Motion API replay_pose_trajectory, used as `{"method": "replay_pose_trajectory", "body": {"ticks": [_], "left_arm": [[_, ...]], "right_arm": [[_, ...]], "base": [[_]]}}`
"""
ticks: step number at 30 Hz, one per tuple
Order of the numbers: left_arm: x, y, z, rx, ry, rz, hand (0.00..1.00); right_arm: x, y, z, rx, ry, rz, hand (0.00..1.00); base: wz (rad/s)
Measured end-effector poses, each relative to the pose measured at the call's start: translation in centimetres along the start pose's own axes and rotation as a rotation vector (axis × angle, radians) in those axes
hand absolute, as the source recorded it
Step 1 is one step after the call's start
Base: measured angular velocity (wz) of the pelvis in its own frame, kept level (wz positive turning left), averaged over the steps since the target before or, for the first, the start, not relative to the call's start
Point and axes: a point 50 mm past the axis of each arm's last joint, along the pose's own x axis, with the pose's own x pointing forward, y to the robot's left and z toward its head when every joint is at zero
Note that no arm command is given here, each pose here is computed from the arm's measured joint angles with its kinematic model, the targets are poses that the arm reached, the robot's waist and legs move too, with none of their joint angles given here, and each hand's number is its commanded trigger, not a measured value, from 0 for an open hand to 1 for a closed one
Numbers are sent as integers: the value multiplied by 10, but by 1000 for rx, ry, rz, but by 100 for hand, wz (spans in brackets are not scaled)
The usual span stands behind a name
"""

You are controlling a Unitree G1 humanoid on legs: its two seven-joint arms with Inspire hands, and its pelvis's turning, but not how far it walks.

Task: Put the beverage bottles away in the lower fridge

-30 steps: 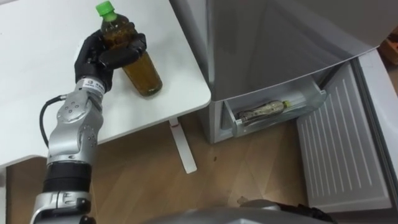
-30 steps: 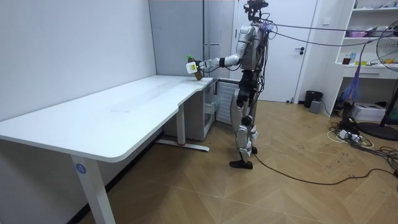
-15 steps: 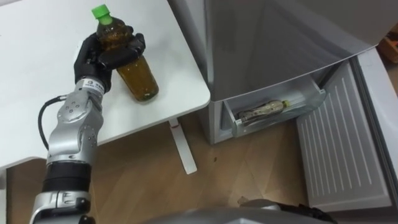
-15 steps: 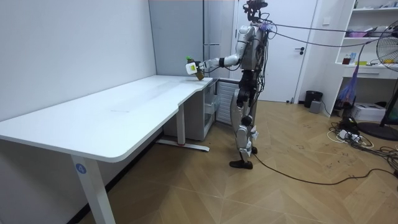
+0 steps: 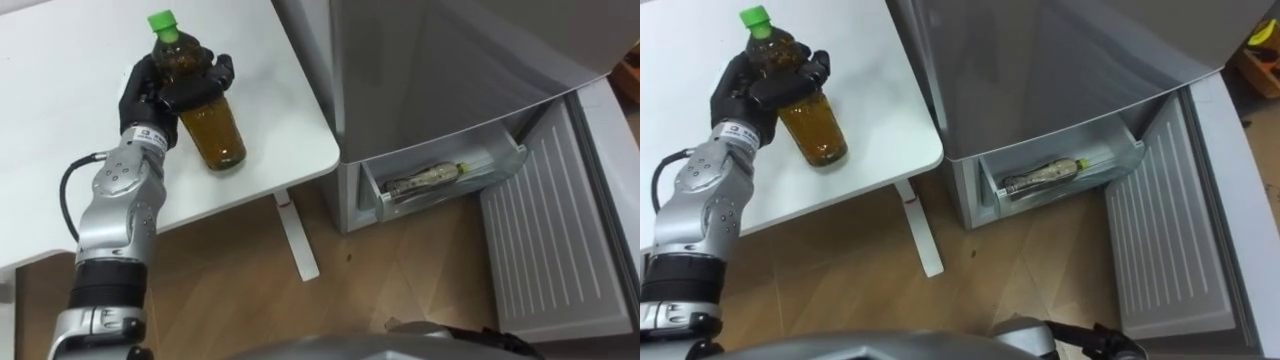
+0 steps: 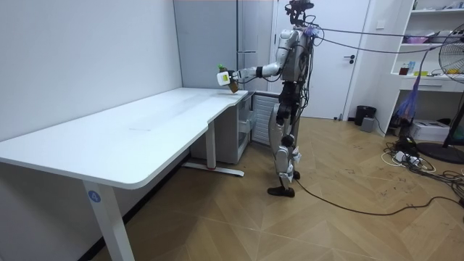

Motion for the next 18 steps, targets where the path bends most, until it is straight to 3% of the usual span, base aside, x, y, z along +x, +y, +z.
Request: {"method": "replay_pose_trajectory", "body": {"ticks": [11,18], "left_arm": [[-6,-19,34,10,-151,-94,100],[-9,-32,35,17,-161,-174,100]], "right_arm": [[3,11,10,-117,6,38,0],[3,14,11,-160,10,36,0]], "base": [[1],[10]]}}
